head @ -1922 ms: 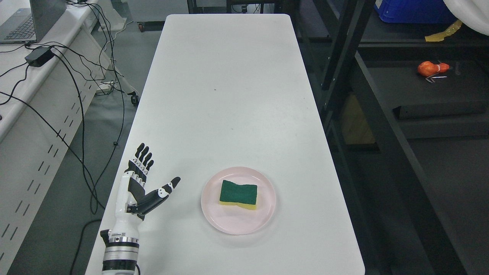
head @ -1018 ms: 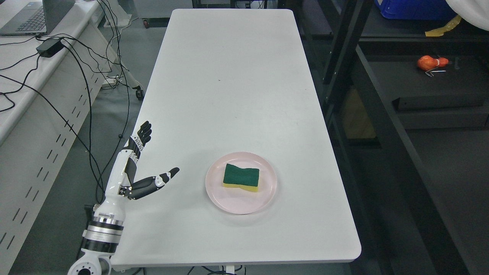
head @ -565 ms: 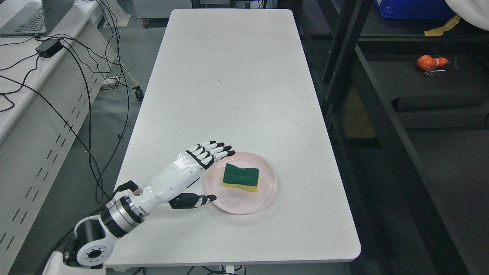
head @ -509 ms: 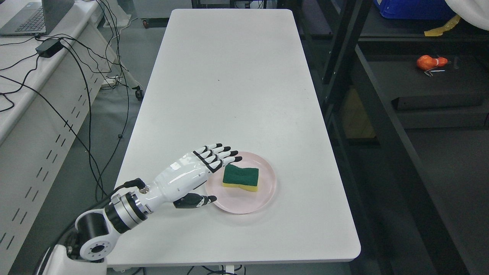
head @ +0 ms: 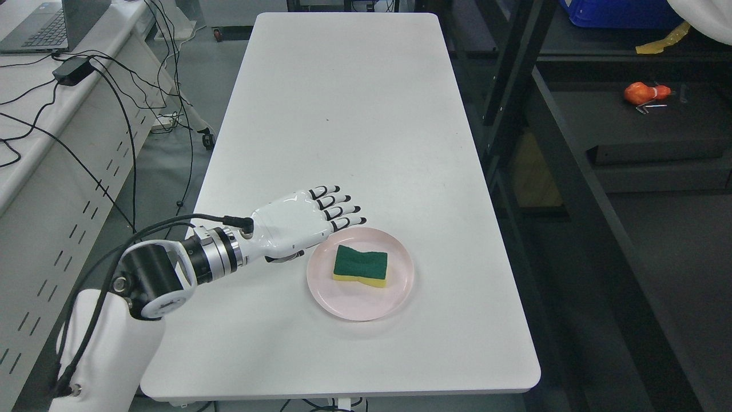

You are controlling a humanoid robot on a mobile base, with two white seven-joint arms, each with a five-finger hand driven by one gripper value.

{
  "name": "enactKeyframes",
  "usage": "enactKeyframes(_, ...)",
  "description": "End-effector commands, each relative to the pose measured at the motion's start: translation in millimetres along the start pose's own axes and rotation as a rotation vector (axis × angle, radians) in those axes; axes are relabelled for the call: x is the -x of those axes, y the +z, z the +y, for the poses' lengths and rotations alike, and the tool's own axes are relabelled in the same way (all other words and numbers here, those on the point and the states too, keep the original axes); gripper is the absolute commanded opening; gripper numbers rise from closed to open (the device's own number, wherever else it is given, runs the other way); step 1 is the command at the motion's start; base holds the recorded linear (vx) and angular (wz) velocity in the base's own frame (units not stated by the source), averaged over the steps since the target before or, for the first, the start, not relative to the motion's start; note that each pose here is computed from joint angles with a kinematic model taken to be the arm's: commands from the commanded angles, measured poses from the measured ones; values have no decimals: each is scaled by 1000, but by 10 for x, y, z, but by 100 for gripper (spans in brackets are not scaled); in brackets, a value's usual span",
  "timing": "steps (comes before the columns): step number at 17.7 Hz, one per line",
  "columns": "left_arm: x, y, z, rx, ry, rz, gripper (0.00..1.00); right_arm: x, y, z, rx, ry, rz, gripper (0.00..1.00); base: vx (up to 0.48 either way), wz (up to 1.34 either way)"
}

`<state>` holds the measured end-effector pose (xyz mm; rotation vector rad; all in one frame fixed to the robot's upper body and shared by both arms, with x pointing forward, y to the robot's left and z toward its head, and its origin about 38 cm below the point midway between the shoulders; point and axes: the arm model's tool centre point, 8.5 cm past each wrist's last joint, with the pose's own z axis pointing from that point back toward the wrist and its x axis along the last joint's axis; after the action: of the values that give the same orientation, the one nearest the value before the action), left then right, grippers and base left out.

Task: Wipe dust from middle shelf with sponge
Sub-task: 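Raise the left hand and reach toward the sponge on the pink plate, then lower the left hand onto the green-and-yellow sponge and close fingers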

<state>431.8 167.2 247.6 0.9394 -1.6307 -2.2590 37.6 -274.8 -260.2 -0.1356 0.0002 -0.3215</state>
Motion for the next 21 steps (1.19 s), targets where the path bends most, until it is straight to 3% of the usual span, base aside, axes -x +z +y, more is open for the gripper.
enactKeyframes(1, -294, -381, -142, 142, -105, -141, 93, -95, -3, -100, 14, -3, -22, 100, 0, 0)
enactKeyframes(7, -760, -711, -202, 152, -92, -270, 93, -95, -3, -100, 14, -3, -22, 100, 0, 0)
enactKeyframes(16, -610, -695, -200, 161, -87, -230, 81, -95, -3, -100, 14, -1, -22, 100, 0, 0)
enactKeyframes(21, -498, -632, -233, 177, -92, -186, 81, -95, -3, -100, 14, -3, -22, 100, 0, 0)
